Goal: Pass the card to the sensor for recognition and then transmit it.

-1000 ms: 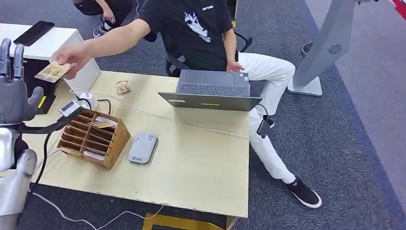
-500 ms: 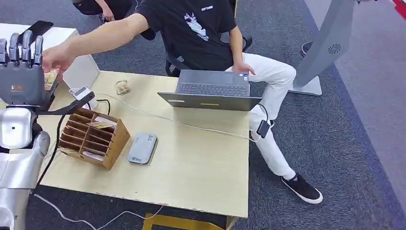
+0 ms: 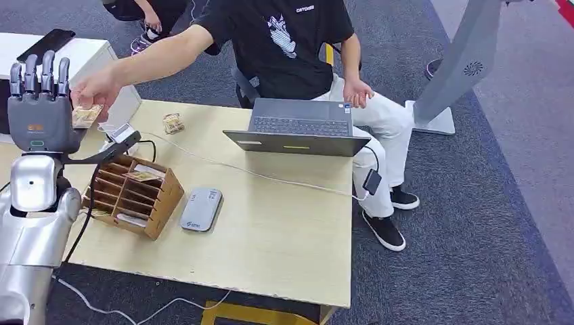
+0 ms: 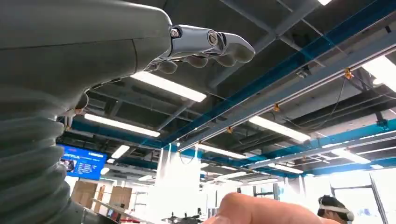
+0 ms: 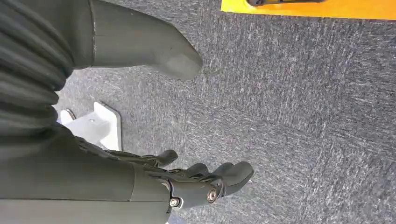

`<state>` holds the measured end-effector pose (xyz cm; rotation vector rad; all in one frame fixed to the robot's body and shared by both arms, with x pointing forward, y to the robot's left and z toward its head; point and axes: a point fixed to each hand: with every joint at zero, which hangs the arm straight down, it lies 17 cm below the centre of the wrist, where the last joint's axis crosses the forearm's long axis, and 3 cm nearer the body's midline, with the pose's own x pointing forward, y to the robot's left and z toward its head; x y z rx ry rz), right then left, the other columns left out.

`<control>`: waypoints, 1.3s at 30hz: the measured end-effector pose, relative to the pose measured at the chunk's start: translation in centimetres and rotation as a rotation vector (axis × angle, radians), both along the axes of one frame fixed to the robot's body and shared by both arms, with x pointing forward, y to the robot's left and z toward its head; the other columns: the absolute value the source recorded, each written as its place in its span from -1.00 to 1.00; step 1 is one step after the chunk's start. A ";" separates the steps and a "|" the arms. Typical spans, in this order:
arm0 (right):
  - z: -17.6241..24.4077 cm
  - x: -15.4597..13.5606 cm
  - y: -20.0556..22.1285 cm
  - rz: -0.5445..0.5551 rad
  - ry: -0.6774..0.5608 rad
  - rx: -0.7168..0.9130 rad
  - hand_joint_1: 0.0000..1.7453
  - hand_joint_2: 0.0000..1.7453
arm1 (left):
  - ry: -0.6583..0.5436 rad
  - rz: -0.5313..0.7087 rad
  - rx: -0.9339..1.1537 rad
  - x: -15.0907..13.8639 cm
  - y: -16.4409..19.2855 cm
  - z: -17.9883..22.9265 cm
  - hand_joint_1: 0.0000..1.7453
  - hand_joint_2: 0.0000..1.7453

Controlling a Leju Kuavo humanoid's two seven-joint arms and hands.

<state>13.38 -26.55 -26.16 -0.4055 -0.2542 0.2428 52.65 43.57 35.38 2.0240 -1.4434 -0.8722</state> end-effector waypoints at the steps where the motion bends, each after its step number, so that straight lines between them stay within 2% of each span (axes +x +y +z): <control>1: 0.0 0.0 0.0 0.000 0.000 0.000 -1.00 1.00 | 0.004 0.000 -0.003 0.0 0.0 -0.1 0.88 1.00; 2: 0.0 0.0 0.0 0.001 -0.002 0.000 -1.00 1.00 | 0.008 0.001 -0.005 0.1 0.0 -0.2 1.00 1.00; 29: 0.1 0.7 -0.3 -0.006 -0.022 -0.001 -1.00 1.00 | -0.036 -0.070 -0.122 0.0 -1.0 1.0 1.00 1.00; 35: 0.2 0.8 -0.5 -0.016 -0.025 -0.004 -1.00 1.00 | -0.085 -0.110 -0.143 -0.5 -2.2 2.2 1.00 1.00; 39: 0.2 0.6 -0.8 -0.025 -0.022 -0.010 -1.00 1.00 | -0.097 -0.175 -0.176 -0.9 -4.5 2.2 1.00 1.00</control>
